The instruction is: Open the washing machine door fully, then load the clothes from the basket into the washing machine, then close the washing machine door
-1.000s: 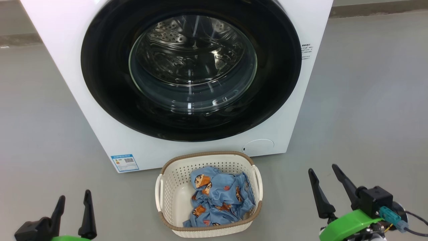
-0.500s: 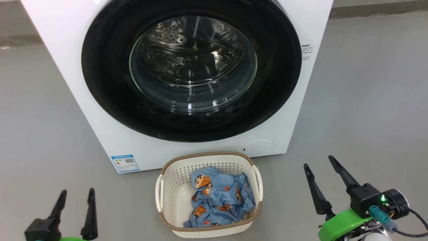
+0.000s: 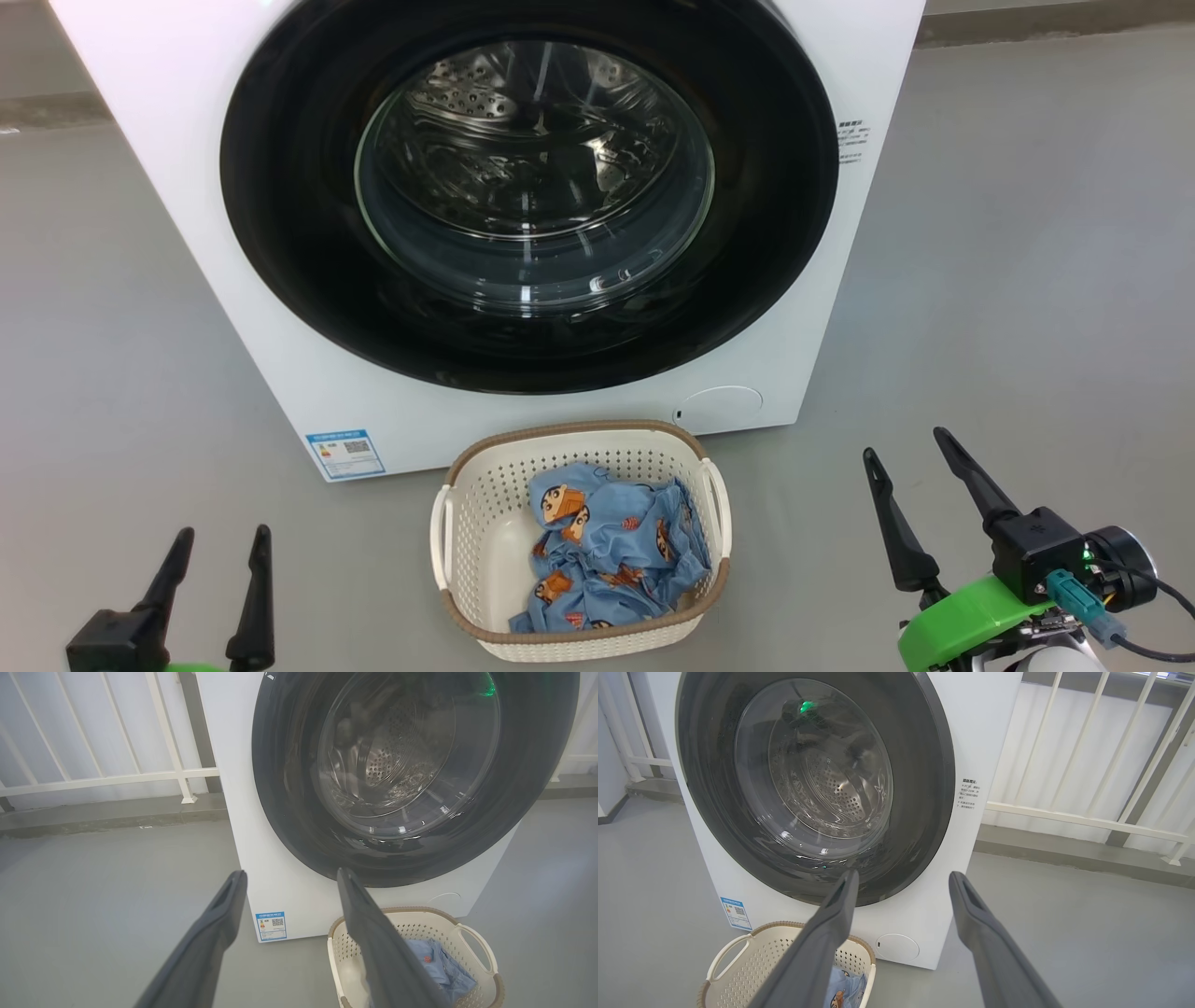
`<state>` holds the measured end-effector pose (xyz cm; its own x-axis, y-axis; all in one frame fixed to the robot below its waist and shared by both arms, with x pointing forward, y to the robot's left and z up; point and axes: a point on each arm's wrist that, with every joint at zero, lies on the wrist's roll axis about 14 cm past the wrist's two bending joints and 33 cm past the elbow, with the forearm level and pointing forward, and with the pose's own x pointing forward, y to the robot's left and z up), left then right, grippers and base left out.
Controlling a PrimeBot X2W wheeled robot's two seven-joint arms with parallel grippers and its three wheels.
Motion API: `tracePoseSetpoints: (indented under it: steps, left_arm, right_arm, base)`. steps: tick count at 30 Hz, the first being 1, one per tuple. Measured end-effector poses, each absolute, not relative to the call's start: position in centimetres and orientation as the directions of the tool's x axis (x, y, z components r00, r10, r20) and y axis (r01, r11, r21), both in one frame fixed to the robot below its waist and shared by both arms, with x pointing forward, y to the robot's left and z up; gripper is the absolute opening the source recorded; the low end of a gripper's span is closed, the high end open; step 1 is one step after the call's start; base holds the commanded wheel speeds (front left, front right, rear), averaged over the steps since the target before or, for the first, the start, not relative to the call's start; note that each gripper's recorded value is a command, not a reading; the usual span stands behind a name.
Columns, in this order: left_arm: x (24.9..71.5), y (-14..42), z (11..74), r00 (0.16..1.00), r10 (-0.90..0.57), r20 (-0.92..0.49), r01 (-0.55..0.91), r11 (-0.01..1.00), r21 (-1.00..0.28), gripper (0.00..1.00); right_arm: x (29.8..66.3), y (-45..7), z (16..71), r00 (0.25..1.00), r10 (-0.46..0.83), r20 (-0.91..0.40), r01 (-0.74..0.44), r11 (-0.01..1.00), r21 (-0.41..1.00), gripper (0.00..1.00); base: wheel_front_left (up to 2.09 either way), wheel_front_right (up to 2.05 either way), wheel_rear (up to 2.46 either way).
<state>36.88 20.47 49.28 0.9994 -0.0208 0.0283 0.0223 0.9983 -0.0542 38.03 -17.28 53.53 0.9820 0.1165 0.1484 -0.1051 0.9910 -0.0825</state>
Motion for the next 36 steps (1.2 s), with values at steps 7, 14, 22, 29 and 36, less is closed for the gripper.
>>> tracePoseSetpoints:
  steps: [7, 14, 22, 29, 36]
  left_arm:
    - [36.9, 20.7, 49.3, 1.0, -0.015, 0.028, 0.016, 0.998, -0.054, 1.0]
    - [36.9, 20.9, 49.3, 1.0, -0.006, 0.03, 0.007, 0.998, -0.057, 1.0]
    - [36.8, 21.1, 49.3, 1.0, 0.002, 0.029, 0.0, 0.998, -0.058, 1.0]
    - [36.8, 21.1, 49.2, 1.0, 0.002, 0.027, 0.0, 0.998, -0.059, 1.0]
    - [36.8, 21.1, 49.1, 1.0, 0.002, 0.025, -0.001, 0.998, -0.059, 1.0]
  right_arm:
    - [38.0, -17.4, 53.5, 0.983, 0.112, 0.148, -0.101, 0.992, -0.079, 1.0]
    - [38.1, -17.3, 53.5, 0.983, 0.113, 0.147, -0.102, 0.992, -0.078, 1.0]
    - [38.2, -17.9, 52.9, 0.987, 0.091, 0.131, -0.083, 0.994, -0.071, 1.0]
    - [38.1, -18.1, 52.0, 0.991, 0.086, 0.102, -0.079, 0.995, -0.065, 1.0]
    - [38.1, -18.9, 51.2, 0.995, 0.058, 0.08, -0.054, 0.997, -0.057, 1.0]
  base:
    - [0.0, 0.0, 0.0]
    - [0.0, 0.0, 0.0]
    - [0.0, 0.0, 0.0]
    - [0.0, 0.0, 0.0]
    - [0.0, 0.0, 0.0]
